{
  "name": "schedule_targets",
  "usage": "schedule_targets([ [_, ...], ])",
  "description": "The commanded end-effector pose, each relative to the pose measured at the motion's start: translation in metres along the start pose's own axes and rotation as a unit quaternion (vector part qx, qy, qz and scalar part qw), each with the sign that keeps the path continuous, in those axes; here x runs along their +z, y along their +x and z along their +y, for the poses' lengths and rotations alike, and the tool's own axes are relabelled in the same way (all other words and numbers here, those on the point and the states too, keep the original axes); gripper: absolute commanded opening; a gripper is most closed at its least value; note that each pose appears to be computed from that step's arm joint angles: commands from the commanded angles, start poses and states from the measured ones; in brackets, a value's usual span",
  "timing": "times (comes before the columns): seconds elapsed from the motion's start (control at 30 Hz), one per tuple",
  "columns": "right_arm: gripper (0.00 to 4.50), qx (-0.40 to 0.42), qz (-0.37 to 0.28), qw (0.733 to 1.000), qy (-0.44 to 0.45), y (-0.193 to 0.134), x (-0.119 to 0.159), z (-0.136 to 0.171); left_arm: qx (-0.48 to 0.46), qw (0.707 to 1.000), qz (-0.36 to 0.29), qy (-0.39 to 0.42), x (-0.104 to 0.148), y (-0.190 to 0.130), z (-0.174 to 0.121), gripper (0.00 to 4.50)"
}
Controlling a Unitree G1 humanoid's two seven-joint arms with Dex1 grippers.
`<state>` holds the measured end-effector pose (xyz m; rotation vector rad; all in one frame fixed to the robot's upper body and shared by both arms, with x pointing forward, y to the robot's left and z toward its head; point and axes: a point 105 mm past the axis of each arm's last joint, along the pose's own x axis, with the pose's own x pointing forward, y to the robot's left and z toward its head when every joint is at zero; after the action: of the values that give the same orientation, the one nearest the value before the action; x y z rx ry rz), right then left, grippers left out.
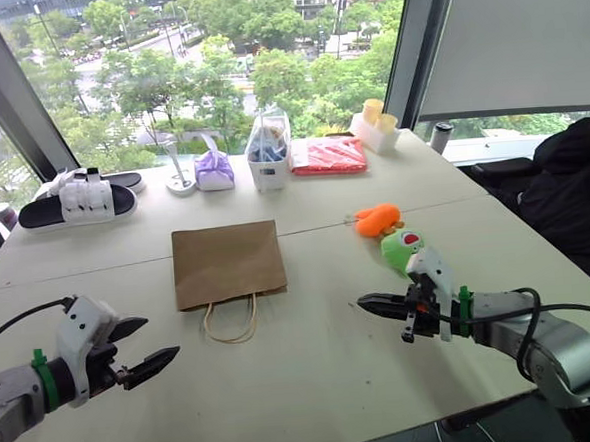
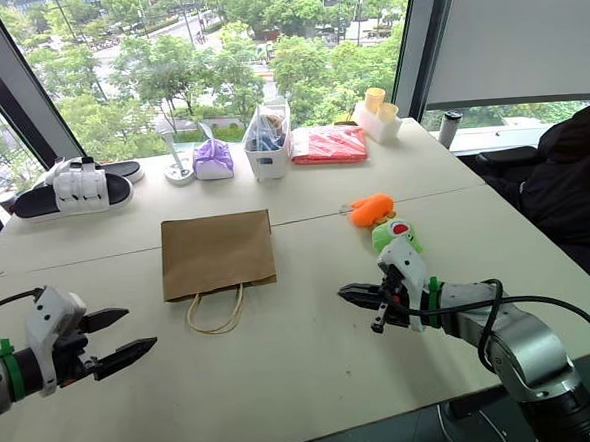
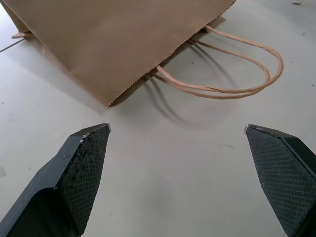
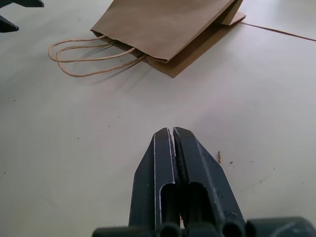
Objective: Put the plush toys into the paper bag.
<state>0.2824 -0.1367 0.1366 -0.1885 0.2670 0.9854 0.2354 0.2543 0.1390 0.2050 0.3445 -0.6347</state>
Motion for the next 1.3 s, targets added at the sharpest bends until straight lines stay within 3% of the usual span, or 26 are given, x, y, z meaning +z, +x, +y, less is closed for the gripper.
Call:
schedule_targets([
  [0.03,0.05,0.005,-0.017,1.0,-0.02,0.0,0.012,0.003,0.012,1.0,-0.005,0.009,0.007,-0.001,0.004,4.5],
  [0.37,0.05,0.006,-0.018,1.0,-0.019,0.004,0.014,0.002,0.014,1.0,-0.019,0.004,0.011,-0.001,-0.002,4.5],
  [0.53,0.05,0.005,-0.017,1.0,-0.022,0.006,0.012,0.002,0.018,0.999,-0.005,0.044,0.014,-0.002,0.003,4.5],
  [0.67,0.05,0.026,-0.018,0.999,-0.035,0.01,0.017,0.01,-0.005,0.994,-0.01,0.104,0.031,0.005,0.003,4.5],
  [0.8,0.05,0.045,-0.027,0.998,-0.037,0.016,0.023,0.023,-0.04,0.992,-0.026,0.114,0.04,0.019,-0.003,4.5],
  [1.3,0.05,-0.003,-0.036,0.999,-0.032,0.017,0.018,0.025,-0.128,0.968,0.012,0.217,0.025,0.05,-0.017,4.5],
])
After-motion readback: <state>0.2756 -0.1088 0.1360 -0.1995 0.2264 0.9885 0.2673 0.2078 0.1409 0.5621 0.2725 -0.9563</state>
